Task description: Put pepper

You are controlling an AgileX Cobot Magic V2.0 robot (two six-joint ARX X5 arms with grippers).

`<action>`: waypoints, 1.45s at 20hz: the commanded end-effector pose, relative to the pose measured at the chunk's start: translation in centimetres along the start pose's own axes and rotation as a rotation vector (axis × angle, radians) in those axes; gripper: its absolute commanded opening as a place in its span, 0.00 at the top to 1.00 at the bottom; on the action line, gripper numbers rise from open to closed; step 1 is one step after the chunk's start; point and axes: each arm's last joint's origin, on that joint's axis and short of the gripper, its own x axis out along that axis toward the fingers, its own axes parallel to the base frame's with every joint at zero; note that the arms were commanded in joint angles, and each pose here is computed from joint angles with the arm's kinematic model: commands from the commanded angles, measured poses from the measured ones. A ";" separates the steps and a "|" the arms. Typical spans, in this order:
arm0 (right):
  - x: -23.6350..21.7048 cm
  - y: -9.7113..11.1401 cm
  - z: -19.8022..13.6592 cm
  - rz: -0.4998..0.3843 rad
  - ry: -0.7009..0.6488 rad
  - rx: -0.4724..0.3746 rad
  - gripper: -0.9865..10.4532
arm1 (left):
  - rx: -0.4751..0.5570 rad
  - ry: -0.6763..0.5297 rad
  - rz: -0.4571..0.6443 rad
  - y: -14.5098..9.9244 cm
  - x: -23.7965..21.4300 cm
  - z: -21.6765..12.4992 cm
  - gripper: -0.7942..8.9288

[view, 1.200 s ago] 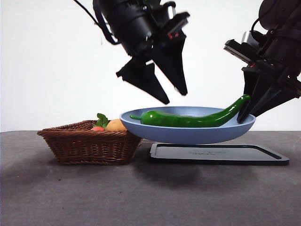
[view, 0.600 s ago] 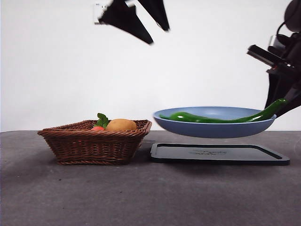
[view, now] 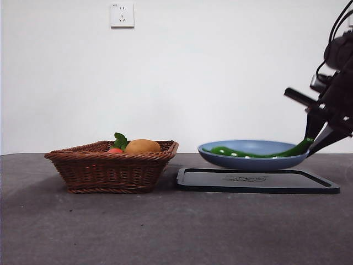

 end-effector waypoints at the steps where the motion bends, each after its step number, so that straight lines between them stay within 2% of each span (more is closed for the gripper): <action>1: 1.6 -0.5 0.7 0.004 0.017 0.013 0.91 | 0.024 -0.032 -0.002 -0.4 -1.0 0.4 0.66; 7: 2.6 -1.0 0.7 -0.002 0.031 0.001 0.90 | 0.026 -0.045 0.000 -0.6 -1.5 0.3 0.66; 11: 2.3 -0.9 0.7 -0.005 0.030 -0.017 0.79 | 0.026 -0.044 0.003 -0.6 -1.5 0.3 0.66; 13: 1.2 -0.7 0.9 -0.002 0.001 -0.021 0.76 | 0.023 -0.035 0.003 -0.6 -1.5 0.2 0.66; 16: -2.9 0.5 0.9 0.008 -0.082 -0.066 0.76 | 0.019 -0.024 0.002 -0.6 -1.5 0.1 0.66; 19: -8.9 2.8 -0.5 0.030 -0.176 -0.166 0.76 | 0.018 -0.023 0.002 -0.6 -1.5 0.1 0.67; 22: -15.0 5.8 -4.3 0.050 -0.222 -0.310 0.77 | 0.019 -0.022 0.001 -0.6 -1.5 0.1 0.67; 25: -19.5 8.3 -9.4 0.083 -0.215 -0.447 0.77 | 0.018 -0.020 0.001 -0.6 -1.5 0.1 0.67; 29: -22.8 9.8 -15.2 0.130 -0.151 -0.573 0.77 | 0.008 0.009 -0.001 -0.6 -1.5 -0.2 0.67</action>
